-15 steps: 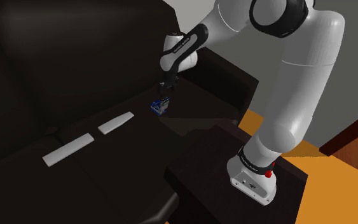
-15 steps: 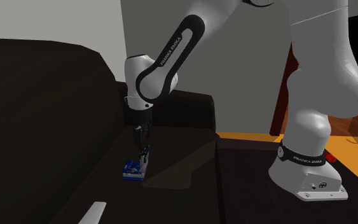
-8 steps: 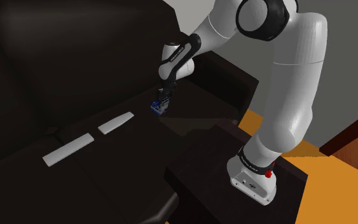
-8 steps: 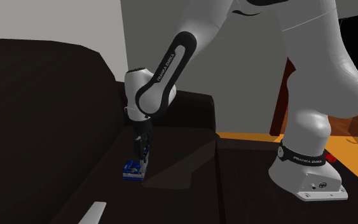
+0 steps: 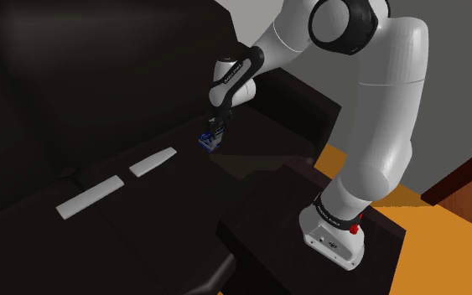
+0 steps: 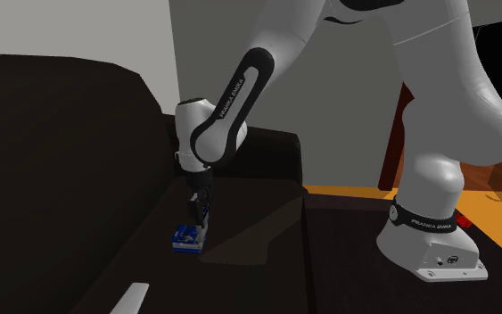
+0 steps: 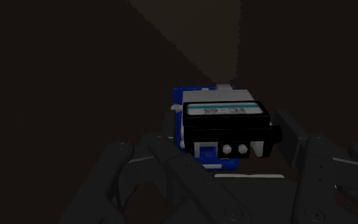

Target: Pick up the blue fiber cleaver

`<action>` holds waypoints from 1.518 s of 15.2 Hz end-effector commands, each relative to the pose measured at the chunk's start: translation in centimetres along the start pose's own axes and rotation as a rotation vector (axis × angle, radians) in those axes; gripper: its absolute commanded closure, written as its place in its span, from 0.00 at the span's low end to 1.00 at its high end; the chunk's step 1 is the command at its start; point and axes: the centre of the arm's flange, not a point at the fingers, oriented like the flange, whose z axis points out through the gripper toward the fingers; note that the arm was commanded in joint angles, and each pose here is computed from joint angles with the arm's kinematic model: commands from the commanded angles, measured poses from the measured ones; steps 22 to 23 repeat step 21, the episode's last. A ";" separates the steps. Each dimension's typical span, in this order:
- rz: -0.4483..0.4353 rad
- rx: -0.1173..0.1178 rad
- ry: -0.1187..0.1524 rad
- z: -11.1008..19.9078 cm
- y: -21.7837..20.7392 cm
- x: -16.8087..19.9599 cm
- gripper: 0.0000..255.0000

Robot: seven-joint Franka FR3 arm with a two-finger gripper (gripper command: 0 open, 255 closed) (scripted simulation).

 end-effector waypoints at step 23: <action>0.001 0.000 -0.003 -7.9 0.1 -0.2 1.00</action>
